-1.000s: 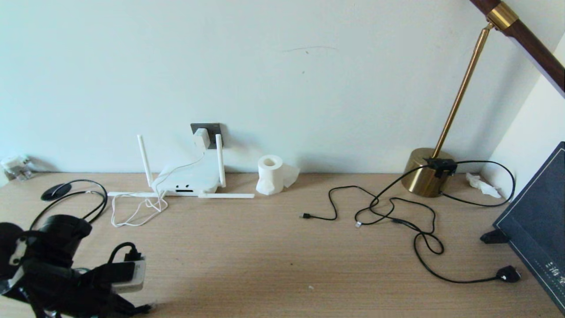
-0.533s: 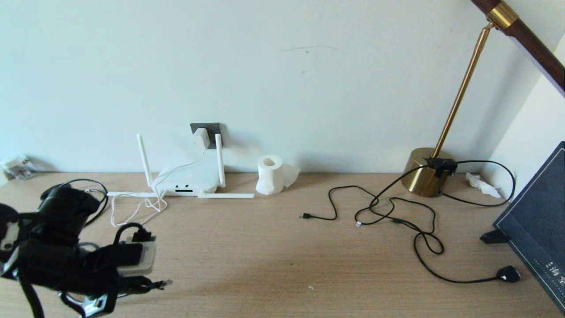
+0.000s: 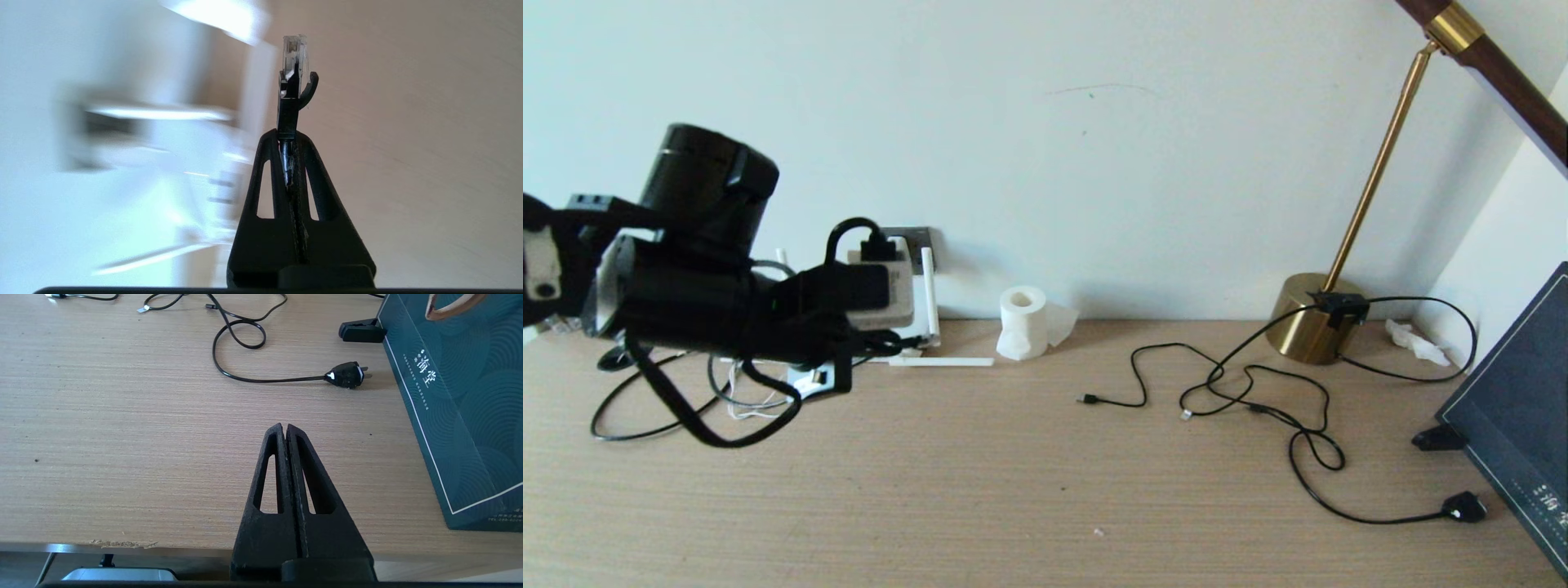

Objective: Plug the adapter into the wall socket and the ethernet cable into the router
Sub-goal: Hand it to the other hand

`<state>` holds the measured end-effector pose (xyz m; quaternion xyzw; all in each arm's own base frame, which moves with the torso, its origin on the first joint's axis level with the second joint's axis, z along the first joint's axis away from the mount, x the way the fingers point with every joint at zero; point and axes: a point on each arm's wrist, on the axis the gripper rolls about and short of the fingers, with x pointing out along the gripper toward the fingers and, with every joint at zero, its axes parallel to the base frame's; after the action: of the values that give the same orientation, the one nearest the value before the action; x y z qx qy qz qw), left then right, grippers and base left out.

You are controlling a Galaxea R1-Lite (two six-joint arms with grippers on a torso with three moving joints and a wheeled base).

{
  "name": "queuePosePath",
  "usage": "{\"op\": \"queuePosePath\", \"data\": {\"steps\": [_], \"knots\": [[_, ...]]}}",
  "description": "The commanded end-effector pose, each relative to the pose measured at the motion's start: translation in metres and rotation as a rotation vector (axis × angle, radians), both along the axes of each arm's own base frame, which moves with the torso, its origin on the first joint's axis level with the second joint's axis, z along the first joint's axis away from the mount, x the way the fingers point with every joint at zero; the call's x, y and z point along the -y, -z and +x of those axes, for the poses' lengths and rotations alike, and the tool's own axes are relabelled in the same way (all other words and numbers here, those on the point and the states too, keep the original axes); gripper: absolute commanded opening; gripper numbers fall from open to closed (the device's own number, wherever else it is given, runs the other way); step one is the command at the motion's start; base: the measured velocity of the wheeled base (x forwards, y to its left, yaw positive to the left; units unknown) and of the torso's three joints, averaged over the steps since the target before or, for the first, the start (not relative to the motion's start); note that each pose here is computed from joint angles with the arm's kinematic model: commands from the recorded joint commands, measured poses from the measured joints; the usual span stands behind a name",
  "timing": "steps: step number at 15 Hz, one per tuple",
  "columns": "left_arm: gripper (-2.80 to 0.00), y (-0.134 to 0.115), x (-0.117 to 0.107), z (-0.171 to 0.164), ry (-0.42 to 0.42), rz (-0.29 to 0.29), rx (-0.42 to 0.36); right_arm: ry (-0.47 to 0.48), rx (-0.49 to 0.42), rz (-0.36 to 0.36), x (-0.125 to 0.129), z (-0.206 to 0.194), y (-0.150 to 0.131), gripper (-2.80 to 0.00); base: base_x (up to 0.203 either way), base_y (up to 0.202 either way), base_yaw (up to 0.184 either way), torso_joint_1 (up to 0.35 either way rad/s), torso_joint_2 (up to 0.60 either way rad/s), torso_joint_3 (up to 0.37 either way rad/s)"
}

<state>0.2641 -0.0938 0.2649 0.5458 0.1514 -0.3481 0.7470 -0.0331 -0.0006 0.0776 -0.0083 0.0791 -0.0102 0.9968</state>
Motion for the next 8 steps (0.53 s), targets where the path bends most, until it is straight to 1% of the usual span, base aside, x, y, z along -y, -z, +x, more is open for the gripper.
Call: {"op": "queuePosePath", "data": {"steps": [1, 3, 5, 6, 7, 8], "knots": [[-2.8, -0.025, 0.027, -0.001, 0.021, 0.009, 0.106, -0.002, -0.003, -0.003, 0.0, 0.0, 0.0, -2.8, 0.0, 0.0, 0.0, 0.0, 0.0, 0.0], [-2.8, -0.03, 0.052, -0.011, 0.044, 0.008, 0.14, -0.002, -0.003, -0.005, 0.0, 0.0, 0.0, -2.8, 0.0, 0.0, 0.0, 0.0, 0.0, 0.0], [-2.8, -0.031, 0.082, -0.023, 0.104, -0.016, 0.182, -0.002, 0.011, -0.004, 0.0, -0.001, -0.003, -2.8, 0.0, 0.0, 0.0, 0.0, 0.0, 0.0], [-2.8, -0.029, 0.094, -0.031, 0.123, -0.023, 0.205, -0.009, 0.057, 0.015, 0.0, -0.004, -0.016, -2.8, 0.0, 0.0, 0.0, 0.0, 0.0, 0.0], [-2.8, -0.024, 0.099, -0.035, 0.126, -0.028, 0.218, -0.028, 0.118, 0.057, -0.001, -0.009, -0.041, -2.8, 0.0, 0.0, 0.0, 0.0, 0.0, 0.0], [-2.8, -0.023, 0.101, -0.035, 0.125, -0.046, 0.242, -0.067, 0.154, 0.12, -0.002, -0.013, -0.067, -2.8, 0.0, 0.0, 0.0, 0.0, 0.0, 0.0]]}}
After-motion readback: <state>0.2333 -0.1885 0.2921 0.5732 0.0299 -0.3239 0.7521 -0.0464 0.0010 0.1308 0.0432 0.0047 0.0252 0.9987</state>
